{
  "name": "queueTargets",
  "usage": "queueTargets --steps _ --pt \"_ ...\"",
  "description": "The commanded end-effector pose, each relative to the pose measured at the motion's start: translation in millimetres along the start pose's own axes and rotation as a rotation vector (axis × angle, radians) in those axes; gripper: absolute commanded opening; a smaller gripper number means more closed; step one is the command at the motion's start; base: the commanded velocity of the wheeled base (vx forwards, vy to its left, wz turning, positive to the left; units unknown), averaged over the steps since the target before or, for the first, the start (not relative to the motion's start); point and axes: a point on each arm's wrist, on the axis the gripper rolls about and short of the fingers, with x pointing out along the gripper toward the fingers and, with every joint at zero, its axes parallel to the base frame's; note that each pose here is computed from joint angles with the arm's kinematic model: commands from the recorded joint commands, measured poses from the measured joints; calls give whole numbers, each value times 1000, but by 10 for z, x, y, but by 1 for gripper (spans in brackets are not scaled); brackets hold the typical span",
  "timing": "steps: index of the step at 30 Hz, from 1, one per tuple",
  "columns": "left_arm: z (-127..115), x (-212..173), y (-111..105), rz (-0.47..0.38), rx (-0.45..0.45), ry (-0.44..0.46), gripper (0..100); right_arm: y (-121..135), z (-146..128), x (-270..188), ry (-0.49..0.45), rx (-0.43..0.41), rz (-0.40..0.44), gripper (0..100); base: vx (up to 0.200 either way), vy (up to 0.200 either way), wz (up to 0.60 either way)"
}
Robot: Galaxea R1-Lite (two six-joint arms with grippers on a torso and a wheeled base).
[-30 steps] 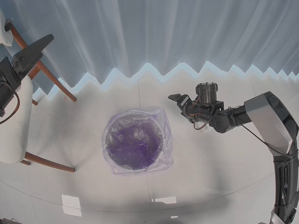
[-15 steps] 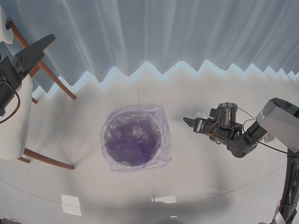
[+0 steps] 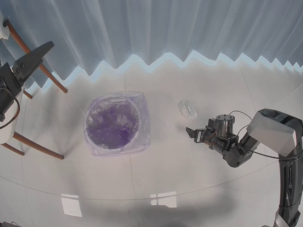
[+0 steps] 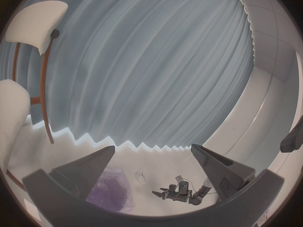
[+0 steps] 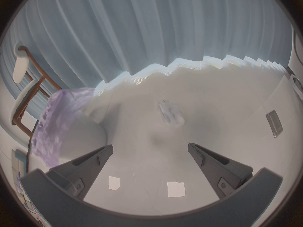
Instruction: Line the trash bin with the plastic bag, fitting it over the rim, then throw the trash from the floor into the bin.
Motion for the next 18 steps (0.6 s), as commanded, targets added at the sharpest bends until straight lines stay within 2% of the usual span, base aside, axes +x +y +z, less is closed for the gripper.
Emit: queueTargets --steps 1,11,15,18 --pt "37 -134 13 37 20 -28 100 -8 -83 147 42 -5 -7 100 200 0 0" --pt "31 -144 14 39 19 -27 100 -59 -86 239 76 0 -25 100 200 0 0" --pt "40 -139 15 38 20 -28 100 -173 -78 355 52 9 -47 100 200 0 0" --pt "106 -87 33 46 31 -47 100 -297 -48 394 38 17 -71 100 200 -200 0"
